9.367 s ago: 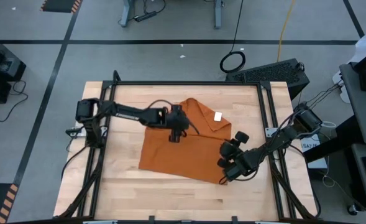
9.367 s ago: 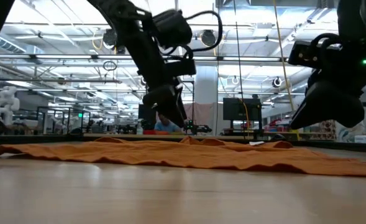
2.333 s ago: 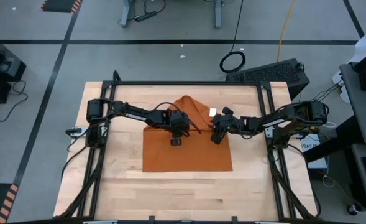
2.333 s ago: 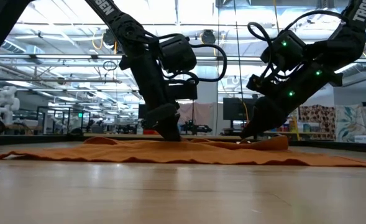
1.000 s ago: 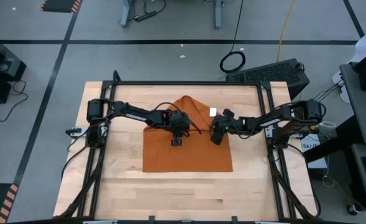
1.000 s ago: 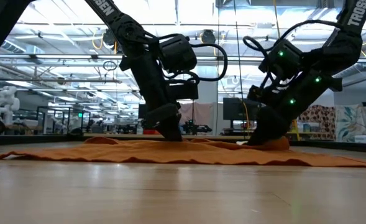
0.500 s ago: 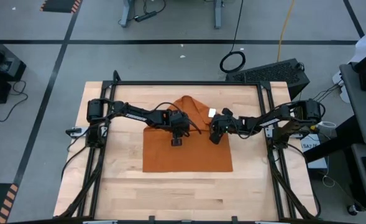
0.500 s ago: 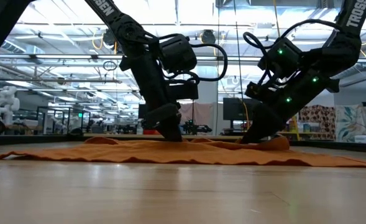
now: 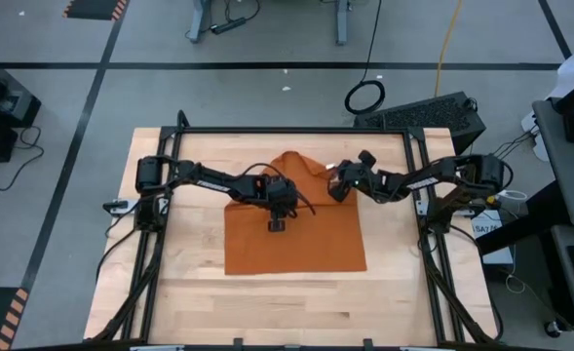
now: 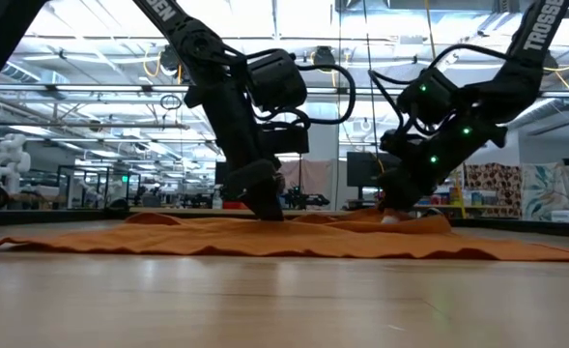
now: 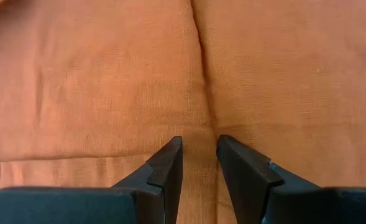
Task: Roll towel into tight, uniform cylinder
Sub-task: Fold the brown towel
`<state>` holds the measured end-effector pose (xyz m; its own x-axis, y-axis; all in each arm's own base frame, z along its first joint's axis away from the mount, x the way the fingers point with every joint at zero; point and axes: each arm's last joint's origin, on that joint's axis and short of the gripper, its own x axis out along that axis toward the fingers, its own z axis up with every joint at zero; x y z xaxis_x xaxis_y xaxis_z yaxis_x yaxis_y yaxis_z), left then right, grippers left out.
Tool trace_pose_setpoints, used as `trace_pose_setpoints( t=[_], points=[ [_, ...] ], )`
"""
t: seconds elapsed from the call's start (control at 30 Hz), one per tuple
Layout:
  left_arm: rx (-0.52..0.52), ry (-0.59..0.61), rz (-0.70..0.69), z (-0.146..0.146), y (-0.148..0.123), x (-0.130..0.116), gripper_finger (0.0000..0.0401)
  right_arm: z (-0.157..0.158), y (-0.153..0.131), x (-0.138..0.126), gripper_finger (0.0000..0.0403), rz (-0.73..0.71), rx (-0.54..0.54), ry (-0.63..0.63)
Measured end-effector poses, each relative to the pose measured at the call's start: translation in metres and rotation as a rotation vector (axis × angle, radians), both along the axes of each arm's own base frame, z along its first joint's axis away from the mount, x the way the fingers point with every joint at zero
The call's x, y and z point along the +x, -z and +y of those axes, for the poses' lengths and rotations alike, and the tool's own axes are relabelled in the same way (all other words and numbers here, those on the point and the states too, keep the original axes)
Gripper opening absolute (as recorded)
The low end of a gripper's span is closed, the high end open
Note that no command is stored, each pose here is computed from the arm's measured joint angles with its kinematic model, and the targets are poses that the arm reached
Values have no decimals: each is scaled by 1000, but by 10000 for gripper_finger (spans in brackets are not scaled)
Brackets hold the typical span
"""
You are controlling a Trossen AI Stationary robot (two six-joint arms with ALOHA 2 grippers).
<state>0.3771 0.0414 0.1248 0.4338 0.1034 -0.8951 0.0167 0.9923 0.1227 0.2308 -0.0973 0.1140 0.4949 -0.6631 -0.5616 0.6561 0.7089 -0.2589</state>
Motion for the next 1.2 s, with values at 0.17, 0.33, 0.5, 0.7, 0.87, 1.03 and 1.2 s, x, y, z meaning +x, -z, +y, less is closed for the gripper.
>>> trace_pose_setpoints(
  t=[0.17, 0.33, 0.5, 0.7, 0.87, 1.03, 1.2],
  points=[
    [-2, 12, 22, -5, 1, -2, 115, -11, -8, 4, 4, 5, -31, 1],
    [-2, 17, 23, -7, 1, -2, 115, -21, -18, 11, 4, 2, -51, 23],
    [-2, 16, 23, -7, 1, -2, 115, -34, -25, 13, 6, 89, -34, 73],
    [-3, 14, 21, -7, 0, -2, 115, -48, -37, 14, 41, 184, -25, 148],
    [-25, -32, 12, -7, -7, -4, 115, -51, -47, 19, 87, 186, -13, 157],
    [-23, -66, -8, -8, -22, -9, 115, -47, -54, 23, 120, 205, 69, 211],
    [-14, -90, -3, -7, -32, -14, 115, -21, -43, 25, 130, 172, 219, 199]
  ],
)
